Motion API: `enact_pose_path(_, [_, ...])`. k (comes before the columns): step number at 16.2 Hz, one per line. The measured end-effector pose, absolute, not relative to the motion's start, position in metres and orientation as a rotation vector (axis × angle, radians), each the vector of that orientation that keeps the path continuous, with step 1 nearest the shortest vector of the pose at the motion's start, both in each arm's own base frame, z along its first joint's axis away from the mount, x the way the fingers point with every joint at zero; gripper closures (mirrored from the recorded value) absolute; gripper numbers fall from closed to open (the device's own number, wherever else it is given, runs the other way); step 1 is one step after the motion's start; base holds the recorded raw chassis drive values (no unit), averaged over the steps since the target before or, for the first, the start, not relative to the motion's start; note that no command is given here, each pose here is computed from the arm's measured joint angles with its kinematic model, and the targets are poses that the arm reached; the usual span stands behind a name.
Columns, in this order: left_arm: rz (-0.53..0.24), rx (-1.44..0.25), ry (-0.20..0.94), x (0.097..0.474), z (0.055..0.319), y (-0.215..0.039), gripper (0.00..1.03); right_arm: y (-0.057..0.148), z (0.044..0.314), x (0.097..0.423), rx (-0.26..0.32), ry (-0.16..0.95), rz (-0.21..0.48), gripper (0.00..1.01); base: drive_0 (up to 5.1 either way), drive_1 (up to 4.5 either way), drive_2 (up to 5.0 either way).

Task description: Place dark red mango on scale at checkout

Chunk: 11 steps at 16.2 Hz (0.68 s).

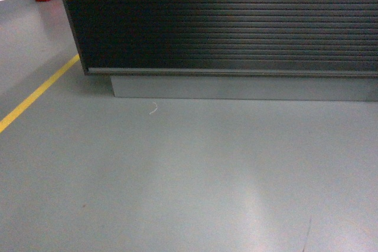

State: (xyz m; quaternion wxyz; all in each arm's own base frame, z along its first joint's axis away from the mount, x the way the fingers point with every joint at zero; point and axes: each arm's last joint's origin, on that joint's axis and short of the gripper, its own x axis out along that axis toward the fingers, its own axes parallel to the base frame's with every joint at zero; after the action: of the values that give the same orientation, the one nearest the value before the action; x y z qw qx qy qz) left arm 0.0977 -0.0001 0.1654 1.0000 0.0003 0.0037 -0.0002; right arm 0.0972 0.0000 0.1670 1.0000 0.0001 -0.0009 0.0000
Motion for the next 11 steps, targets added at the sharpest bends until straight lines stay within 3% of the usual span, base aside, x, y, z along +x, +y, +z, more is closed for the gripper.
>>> enact_pose_path(11, [0.0, 0.001, 0.006, 0.0977, 0.1656, -0.0001, 0.05, 0.0, 0.1673, 0.0972, 0.0, -0.005, 0.0, 0.03, 0.0, 4.33, -4.3])
